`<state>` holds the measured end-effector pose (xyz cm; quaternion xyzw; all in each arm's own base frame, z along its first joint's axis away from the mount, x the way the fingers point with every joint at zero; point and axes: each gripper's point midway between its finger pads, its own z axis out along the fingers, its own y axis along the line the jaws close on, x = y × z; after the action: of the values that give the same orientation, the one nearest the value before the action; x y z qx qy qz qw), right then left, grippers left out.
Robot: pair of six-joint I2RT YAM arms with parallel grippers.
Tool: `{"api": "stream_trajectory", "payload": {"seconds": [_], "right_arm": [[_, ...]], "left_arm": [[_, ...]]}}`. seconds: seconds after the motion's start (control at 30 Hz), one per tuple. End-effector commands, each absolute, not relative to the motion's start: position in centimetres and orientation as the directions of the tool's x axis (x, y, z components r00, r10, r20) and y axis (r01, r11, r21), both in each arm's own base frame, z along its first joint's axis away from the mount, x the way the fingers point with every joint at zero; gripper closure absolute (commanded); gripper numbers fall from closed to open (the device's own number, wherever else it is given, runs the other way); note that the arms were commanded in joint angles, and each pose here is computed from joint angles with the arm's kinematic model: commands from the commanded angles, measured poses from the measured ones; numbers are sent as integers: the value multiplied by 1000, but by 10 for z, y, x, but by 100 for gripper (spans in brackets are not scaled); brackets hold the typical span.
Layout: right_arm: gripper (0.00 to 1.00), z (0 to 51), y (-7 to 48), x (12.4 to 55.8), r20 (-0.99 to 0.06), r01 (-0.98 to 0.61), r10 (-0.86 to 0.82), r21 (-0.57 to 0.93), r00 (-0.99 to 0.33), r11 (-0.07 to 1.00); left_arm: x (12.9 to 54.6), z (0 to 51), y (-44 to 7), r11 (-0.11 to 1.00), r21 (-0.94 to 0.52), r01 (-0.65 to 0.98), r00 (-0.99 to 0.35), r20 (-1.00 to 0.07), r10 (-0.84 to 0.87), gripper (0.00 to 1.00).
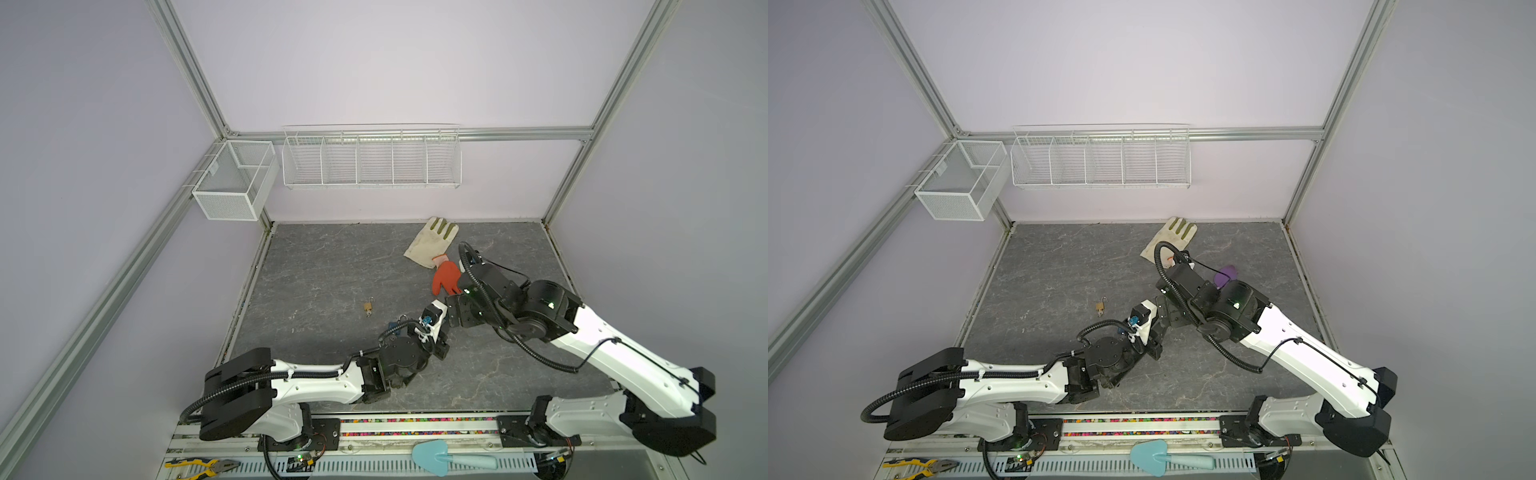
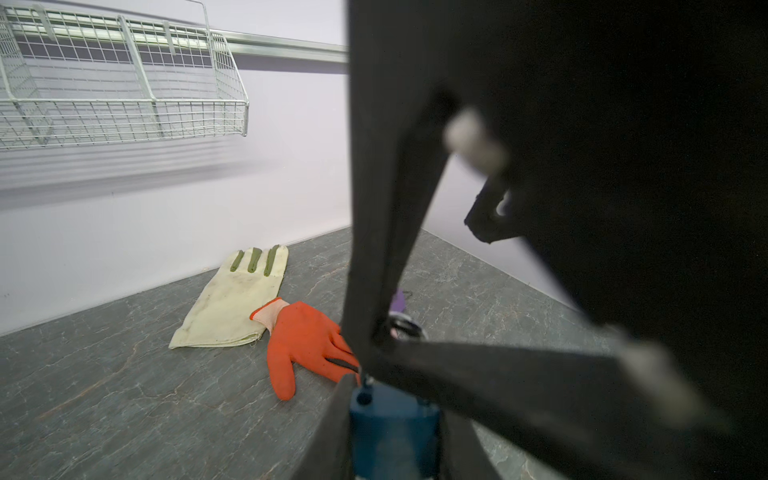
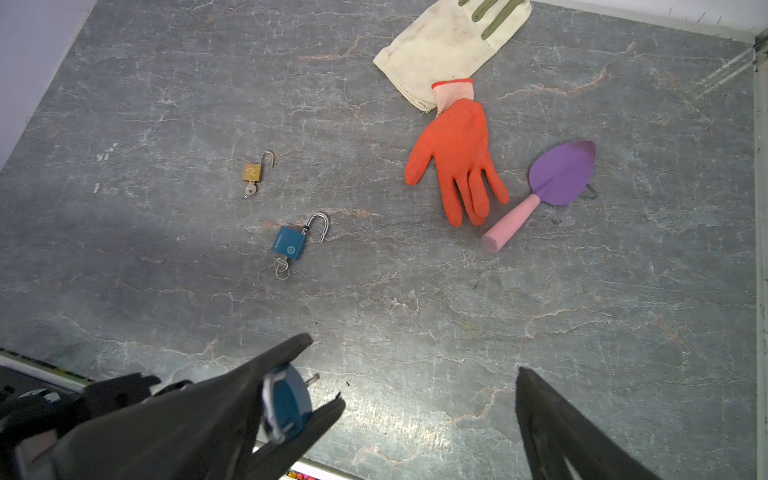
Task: Unlock with the key
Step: 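Draw the right gripper back from the padlock while the left gripper keeps holding it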
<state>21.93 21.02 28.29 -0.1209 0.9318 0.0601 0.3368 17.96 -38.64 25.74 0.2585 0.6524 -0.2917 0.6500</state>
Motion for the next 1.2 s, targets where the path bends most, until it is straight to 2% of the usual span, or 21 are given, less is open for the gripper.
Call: {"api": "stream_trajectory", "payload": {"seconds": [0.0, 0.43, 0.8, 1.17], "right_arm": [[5, 287, 210, 223, -651, -239, -176, 9, -738, 971], [8, 286, 191, 224, -612, -210, -234, -113, -755, 971], [8, 295, 186, 213, -582, -292, -288, -91, -760, 952], [10, 300, 180, 196, -587, -361, -295, -6, -754, 933]], "left_arm": [[175, 259, -388, 690, -16, 723, 10, -999, -34, 100], [173, 261, -382, 693, -1, 721, 35, -999, -37, 100], [173, 266, -379, 696, -9, 718, 44, -997, -58, 100], [171, 276, -380, 683, -40, 729, 39, -994, -101, 100]]}}
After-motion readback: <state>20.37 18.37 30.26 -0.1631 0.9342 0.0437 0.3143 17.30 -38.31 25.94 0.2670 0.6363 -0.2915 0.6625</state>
